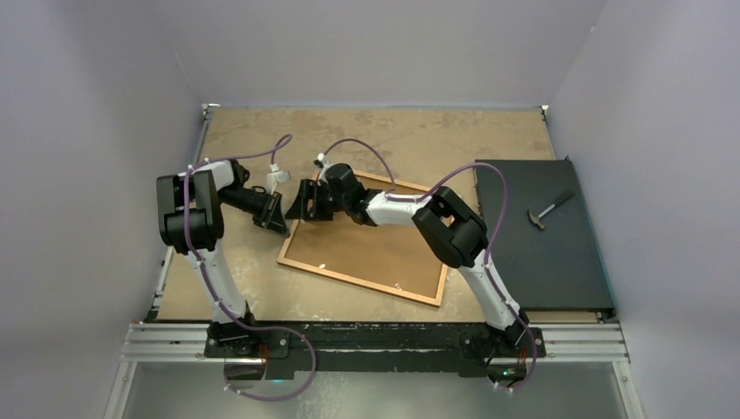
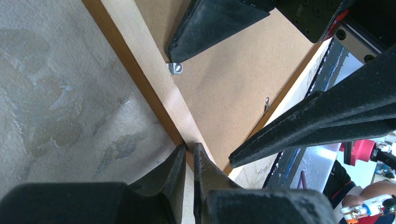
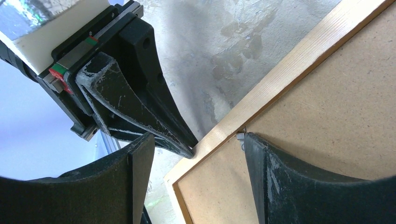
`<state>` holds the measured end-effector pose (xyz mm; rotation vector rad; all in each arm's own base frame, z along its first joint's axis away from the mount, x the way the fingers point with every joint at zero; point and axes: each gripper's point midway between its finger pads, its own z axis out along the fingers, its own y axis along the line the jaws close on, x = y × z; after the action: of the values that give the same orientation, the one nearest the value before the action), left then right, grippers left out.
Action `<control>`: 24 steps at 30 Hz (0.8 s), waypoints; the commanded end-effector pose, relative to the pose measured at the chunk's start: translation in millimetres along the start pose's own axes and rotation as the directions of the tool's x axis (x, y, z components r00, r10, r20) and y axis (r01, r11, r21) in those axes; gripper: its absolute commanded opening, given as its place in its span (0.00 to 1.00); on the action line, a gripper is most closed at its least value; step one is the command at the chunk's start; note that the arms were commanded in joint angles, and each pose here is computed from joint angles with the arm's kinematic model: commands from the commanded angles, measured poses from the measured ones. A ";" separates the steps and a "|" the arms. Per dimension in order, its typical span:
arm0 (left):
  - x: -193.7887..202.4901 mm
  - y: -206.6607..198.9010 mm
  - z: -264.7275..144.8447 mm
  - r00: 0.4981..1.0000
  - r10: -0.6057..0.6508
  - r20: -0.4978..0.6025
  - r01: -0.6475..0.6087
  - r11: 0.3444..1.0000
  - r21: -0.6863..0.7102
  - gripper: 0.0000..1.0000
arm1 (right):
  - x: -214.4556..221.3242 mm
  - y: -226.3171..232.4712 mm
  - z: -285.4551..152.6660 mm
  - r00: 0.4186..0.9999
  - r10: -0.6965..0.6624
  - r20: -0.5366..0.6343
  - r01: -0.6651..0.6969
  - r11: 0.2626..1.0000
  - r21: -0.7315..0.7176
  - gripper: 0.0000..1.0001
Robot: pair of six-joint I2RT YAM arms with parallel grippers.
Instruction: Put the photo into the frame
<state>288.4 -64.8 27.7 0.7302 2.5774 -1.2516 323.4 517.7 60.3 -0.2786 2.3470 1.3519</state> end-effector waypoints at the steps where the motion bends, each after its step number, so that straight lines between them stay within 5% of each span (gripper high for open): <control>1: -6.7 12.1 -3.0 0.994 0.106 0.004 -0.105 0.993 -0.061 0.07 | 16.4 -12.0 6.2 0.999 0.029 -0.026 -0.028 0.999 0.039 0.73; 18: -8.5 12.4 -3.9 0.994 0.107 0.008 -0.106 0.992 -0.063 0.06 | 30.4 2.8 16.6 0.992 0.005 -0.129 -0.015 0.997 -0.076 0.74; 24: -14.6 9.1 -11.7 0.994 0.109 0.016 -0.107 0.992 -0.065 0.10 | -14.8 28.8 -11.7 0.989 -0.145 -0.038 0.144 0.989 -0.014 0.90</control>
<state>288.2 -62.8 28.0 0.7359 2.5857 -1.2370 322.9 527.6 65.9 -0.3484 2.3483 1.4352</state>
